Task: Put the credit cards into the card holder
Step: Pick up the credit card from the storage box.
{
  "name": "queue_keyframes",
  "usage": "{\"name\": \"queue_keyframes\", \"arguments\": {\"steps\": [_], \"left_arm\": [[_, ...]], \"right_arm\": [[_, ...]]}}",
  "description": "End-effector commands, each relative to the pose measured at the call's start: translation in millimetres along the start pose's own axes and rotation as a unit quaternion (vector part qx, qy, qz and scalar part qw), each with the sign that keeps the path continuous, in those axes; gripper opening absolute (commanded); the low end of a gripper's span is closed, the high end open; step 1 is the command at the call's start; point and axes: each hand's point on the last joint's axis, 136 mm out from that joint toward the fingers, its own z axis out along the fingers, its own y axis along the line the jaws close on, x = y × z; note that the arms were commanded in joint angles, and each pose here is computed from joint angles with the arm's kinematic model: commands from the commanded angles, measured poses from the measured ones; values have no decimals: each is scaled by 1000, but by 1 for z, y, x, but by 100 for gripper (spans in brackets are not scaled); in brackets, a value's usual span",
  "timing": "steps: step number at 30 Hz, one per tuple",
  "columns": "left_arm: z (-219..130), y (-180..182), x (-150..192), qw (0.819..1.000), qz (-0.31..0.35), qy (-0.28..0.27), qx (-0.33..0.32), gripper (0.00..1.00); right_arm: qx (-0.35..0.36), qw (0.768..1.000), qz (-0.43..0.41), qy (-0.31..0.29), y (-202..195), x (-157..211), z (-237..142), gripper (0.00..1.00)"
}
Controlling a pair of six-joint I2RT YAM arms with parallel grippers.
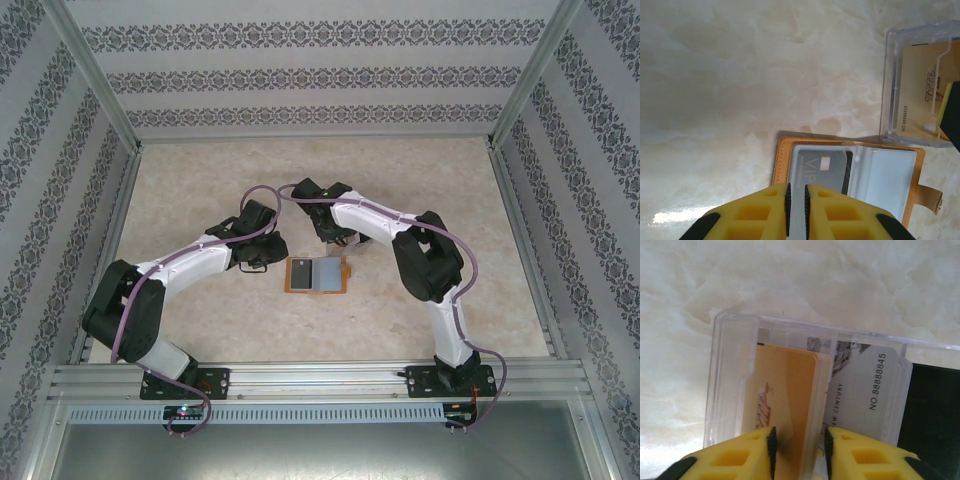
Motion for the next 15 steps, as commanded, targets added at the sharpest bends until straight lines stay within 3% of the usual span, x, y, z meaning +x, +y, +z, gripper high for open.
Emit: {"name": "queue_keyframes", "arguments": {"steps": [1,15], "left_arm": [[-7,4,-4,1000,2,-3,-6,17],[-4,5,-2,1000,-1,3,-3,17]], "right_arm": [[48,999,-14,-13,-15,-6,-6,30],[64,998,-8,-29,-27,-8,-17,30]]}}
